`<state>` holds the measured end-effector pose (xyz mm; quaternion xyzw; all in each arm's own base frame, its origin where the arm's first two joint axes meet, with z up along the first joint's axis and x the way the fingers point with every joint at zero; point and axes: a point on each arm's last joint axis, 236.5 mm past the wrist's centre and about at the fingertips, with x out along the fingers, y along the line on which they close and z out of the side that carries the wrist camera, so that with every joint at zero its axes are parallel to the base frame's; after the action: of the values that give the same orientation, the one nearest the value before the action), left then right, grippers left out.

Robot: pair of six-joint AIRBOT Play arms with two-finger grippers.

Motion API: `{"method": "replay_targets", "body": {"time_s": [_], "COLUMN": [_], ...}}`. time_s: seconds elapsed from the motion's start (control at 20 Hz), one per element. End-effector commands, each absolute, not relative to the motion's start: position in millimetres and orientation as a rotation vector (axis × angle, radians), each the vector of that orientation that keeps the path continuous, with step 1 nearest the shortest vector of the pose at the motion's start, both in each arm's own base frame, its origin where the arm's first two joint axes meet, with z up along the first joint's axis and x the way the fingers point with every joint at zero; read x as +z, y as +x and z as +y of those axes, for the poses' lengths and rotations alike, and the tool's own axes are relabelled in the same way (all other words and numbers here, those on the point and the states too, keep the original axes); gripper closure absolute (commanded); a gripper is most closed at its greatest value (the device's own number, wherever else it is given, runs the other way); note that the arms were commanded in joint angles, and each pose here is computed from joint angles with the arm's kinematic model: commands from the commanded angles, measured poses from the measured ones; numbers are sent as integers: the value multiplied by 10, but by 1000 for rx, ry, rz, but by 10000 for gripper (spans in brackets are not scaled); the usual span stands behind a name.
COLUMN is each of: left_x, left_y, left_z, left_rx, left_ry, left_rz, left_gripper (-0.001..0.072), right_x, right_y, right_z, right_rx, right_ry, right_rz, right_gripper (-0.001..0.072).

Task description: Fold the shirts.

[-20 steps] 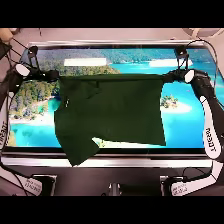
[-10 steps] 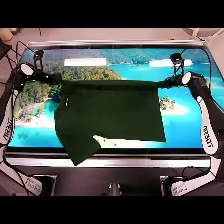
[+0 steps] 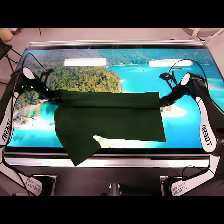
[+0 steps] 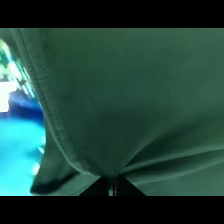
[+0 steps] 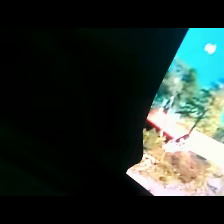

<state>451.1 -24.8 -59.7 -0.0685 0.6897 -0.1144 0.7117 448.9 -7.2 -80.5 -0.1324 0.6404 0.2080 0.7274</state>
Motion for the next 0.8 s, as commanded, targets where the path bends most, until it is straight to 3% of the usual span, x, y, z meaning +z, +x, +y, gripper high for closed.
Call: {"method": "replay_targets", "body": {"time_s": [0.0,0.2,0.25,0.3,0.35,0.55,0.75], "left_x": [-793,-783,-778,-760,-723,-282,30], "left_y": [4186,4179,4167,4147,4130,4115,3691], "left_z": [-264,-258,-260,-259,-239,92,421], "left_rx": [-267,-266,-268,-270,-263,-178,-102], "left_ry": [-167,-168,-168,-169,-177,-245,-338], "left_rz": [1675,1677,1682,1689,1691,1612,1577], "left_gripper": [678,675,623,377,181,180,181], "right_x": [-986,-980,-977,-943,-862,-286,-18], "right_y": [4115,4102,4130,4140,4138,4027,3422], "right_z": [-3,15,26,58,94,-131,-605], "right_rx": [543,548,540,537,546,514,442], "right_ry": [-253,-244,-234,-214,-205,-208,-48], "right_rz": [1578,1582,1572,1563,1549,1489,1590], "right_gripper": [694,690,639,407,260,220,228]}}
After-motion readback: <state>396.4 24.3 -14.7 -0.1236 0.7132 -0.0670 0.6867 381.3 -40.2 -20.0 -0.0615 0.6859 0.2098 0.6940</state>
